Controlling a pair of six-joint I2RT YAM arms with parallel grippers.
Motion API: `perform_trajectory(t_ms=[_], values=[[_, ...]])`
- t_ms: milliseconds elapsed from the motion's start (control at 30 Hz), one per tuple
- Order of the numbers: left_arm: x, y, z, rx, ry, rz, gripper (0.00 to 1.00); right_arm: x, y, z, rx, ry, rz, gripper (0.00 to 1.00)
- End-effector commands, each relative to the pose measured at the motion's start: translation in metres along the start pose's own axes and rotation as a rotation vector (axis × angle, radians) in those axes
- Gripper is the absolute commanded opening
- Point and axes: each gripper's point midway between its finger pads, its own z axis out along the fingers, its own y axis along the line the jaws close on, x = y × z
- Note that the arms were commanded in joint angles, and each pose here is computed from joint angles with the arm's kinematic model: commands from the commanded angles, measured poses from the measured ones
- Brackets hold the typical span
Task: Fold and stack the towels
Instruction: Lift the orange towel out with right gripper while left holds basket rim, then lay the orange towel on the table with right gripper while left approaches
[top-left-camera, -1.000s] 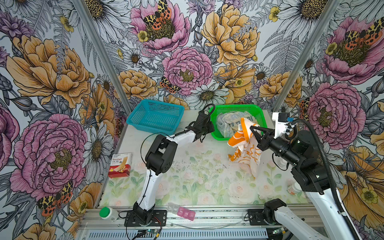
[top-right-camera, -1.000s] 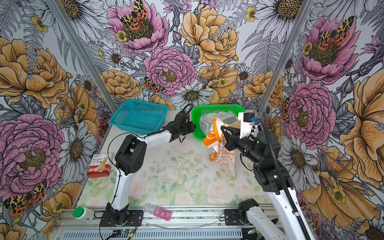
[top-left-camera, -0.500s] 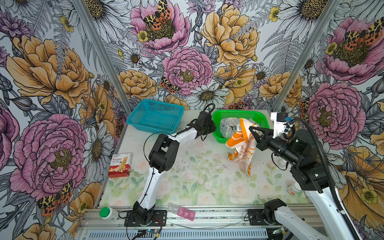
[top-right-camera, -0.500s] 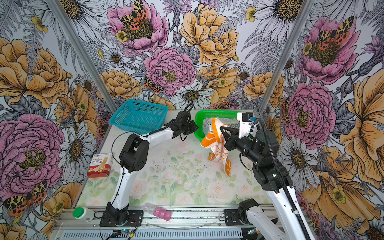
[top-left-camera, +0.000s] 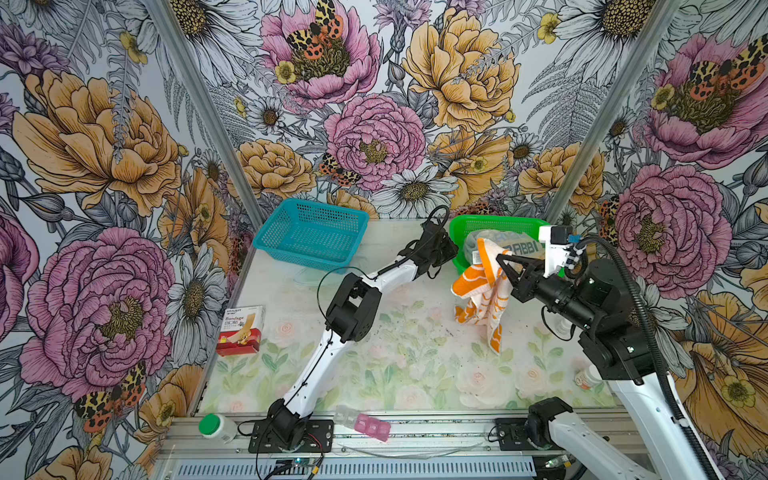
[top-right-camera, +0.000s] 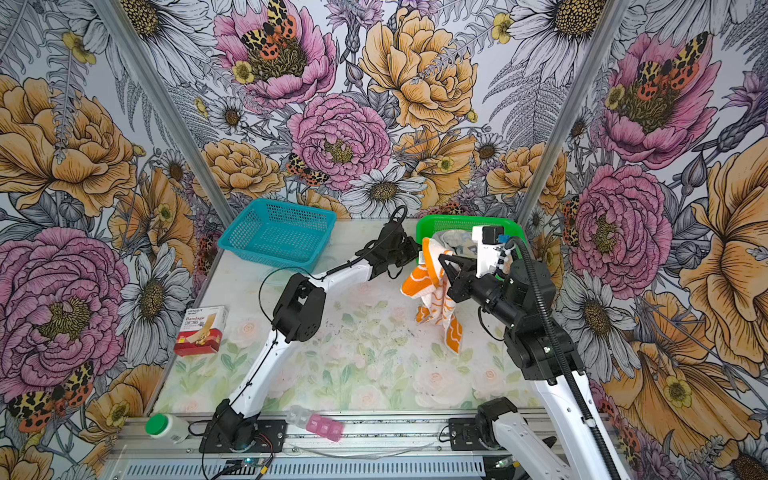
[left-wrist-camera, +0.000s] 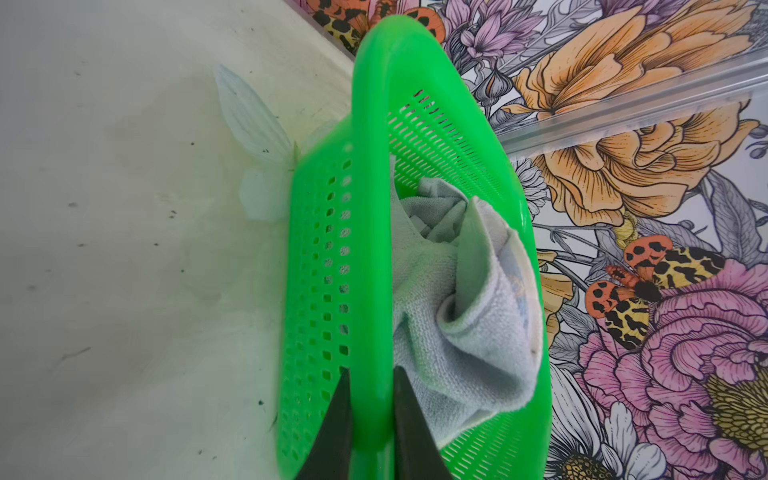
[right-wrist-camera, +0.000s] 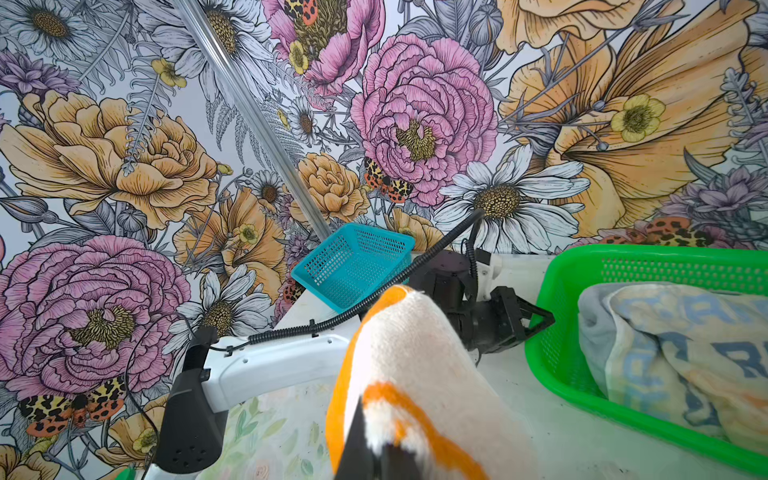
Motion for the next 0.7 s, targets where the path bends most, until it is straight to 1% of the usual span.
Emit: perform_trajectory(t_ms=[0,100,200,367,533,667], values=[[-0.004,-0.004,0.010,0.031,-0.061,-0.053,0.14,0.003,0.004,0.000,-0.023,0.003,0.001,0.00],[-0.005,-0.009,0.015,0.062,-0.086,-0.096,0.14,0.006,0.002,0.002,-0.019,0.011,0.005,0.00],[0.002,-0.020,0.023,0.100,-0.075,-0.112,0.14,0.009,0.000,0.004,-0.019,0.019,0.009,0.00],[0.017,-0.032,0.038,0.161,-0.046,-0.144,0.20,0.009,0.001,0.002,-0.020,0.018,0.010,0.00],[0.018,-0.037,0.039,0.221,-0.042,-0.161,0.30,0.011,0.001,0.002,-0.021,0.019,0.014,0.00],[0.013,-0.041,0.030,0.239,-0.017,-0.129,0.46,0.012,0.001,0.002,-0.022,0.021,0.019,0.00]])
